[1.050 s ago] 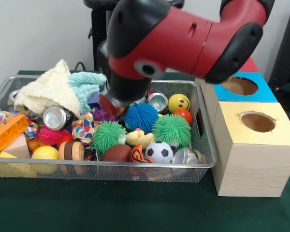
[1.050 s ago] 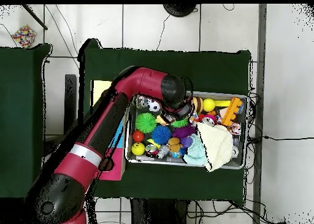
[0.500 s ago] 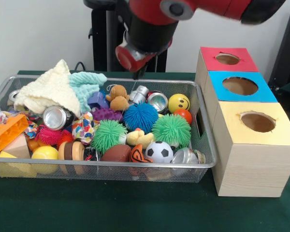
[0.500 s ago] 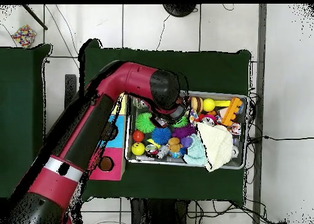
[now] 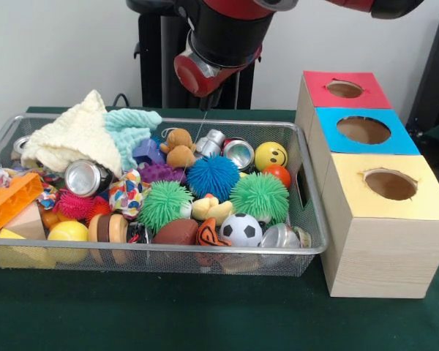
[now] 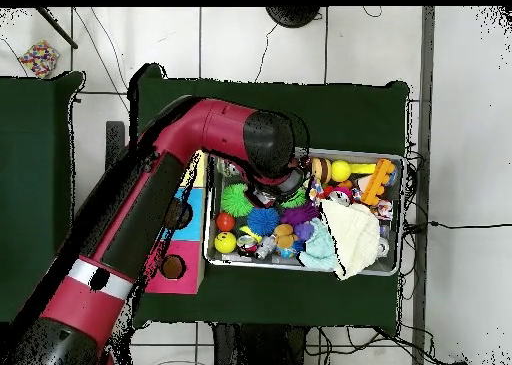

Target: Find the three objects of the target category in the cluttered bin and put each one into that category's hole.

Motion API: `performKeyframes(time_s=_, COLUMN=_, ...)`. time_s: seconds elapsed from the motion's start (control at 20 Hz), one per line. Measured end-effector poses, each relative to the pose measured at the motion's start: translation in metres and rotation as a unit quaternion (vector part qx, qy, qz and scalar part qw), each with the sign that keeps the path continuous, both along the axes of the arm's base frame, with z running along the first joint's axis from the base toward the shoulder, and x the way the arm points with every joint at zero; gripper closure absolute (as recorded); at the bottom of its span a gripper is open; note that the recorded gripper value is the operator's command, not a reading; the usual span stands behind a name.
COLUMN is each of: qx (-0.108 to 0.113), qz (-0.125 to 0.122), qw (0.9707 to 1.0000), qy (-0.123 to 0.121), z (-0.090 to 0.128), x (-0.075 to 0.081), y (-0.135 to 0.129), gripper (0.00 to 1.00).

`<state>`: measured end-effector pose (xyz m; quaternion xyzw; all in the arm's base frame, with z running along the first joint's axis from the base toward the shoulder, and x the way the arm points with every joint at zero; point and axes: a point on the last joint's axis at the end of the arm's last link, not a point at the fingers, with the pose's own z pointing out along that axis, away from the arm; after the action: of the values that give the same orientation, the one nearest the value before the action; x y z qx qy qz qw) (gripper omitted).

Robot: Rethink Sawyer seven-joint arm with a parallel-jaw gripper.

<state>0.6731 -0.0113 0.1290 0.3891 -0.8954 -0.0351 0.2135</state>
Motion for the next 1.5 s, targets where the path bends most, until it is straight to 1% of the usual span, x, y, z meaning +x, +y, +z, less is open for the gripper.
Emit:
performKeyframes(time_s=0.3, qx=-0.002, qz=-0.001, qw=1.0000, qy=0.001, z=0.002, x=0.000, y=-0.003, gripper=1.00)
performKeyframes(time_s=0.5, qx=-0.001, qz=-0.001, qw=1.0000, qy=0.001, z=0.008, x=0.001, y=-0.003, gripper=1.00)
performKeyframes(time_s=0.55, qx=0.000, qz=-0.002, qw=1.0000, qy=0.005, z=0.016, x=0.001, y=-0.002, gripper=1.00)
performKeyframes(time_s=0.7, qx=0.003, qz=-0.004, qw=0.9999, qy=0.015, z=0.027, x=0.000, y=0.000, gripper=1.00)
performKeyframes(time_s=0.8, qx=0.005, qz=-0.007, qw=0.9996, qy=0.028, z=0.040, x=-0.002, y=0.001, gripper=1.00)
performKeyframes(time_s=0.95, qx=0.009, qz=-0.014, qw=0.9983, qy=0.056, z=0.070, x=-0.007, y=0.005, gripper=1.00)
performKeyframes(time_s=1.0, qx=0.010, qz=-0.015, qw=0.9981, qy=0.059, z=0.073, x=-0.007, y=0.006, gripper=1.00)
performKeyframes(time_s=1.15, qx=0.013, qz=-0.021, qw=0.9969, qy=0.075, z=0.100, x=-0.010, y=0.010, gripper=1.00)
performKeyframes(time_s=1.25, qx=0.010, qz=-0.022, qw=0.9969, qy=0.075, z=0.111, x=-0.010, y=0.010, gripper=1.00)
performKeyframes(time_s=1.35, qx=0.007, qz=-0.021, qw=0.9974, qy=0.069, z=0.119, x=-0.009, y=0.010, gripper=1.00)
performKeyframes(time_s=1.5, qx=-0.002, qz=-0.015, qw=0.9987, qy=0.048, z=0.117, x=-0.004, y=0.008, gripper=1.00)
